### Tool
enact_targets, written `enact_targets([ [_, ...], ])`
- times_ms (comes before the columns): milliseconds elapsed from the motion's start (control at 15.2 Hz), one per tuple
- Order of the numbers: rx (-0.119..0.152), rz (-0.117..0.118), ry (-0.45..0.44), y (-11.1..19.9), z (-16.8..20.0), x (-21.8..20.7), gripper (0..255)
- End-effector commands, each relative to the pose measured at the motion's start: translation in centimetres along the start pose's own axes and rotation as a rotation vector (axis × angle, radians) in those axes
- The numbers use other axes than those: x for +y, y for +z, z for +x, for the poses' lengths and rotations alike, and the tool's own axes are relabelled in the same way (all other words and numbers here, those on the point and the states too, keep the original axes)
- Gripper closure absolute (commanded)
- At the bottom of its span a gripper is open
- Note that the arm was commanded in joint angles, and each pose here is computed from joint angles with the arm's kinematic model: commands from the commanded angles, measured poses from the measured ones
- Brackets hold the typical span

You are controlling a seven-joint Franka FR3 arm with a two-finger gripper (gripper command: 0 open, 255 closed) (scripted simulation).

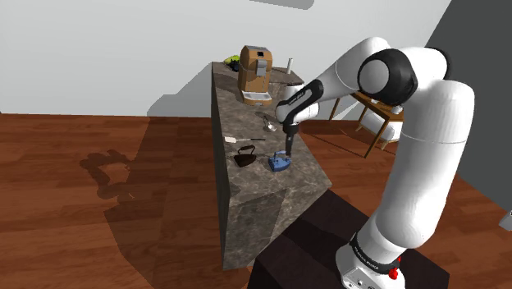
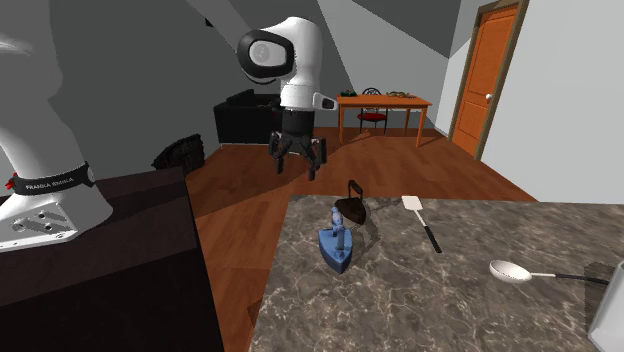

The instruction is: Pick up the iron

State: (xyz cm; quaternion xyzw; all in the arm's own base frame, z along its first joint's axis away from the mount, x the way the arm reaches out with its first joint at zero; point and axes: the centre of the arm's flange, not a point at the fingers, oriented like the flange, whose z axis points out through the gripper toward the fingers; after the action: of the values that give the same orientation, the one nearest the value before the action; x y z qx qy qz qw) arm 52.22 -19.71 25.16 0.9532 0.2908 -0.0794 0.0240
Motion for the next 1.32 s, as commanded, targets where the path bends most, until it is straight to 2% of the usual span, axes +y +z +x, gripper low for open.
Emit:
enact_targets([
  [0, -0.002, -0.011, -0.036, 1.6, 1.6, 1.7, 0],
  [528, -0.012, -0.058, -0.169, 7.4, 7.1, 8.0, 0],
  [1056, -0.012, -0.059, -0.171, 11.4, 7.9, 8.1, 0],
  [1188, -0.012, -0.059, -0.171, 11.4, 7.9, 8.1, 0],
  [1254, -0.012, -0.059, -0.171, 11.5, 7.8, 8.1, 255],
])
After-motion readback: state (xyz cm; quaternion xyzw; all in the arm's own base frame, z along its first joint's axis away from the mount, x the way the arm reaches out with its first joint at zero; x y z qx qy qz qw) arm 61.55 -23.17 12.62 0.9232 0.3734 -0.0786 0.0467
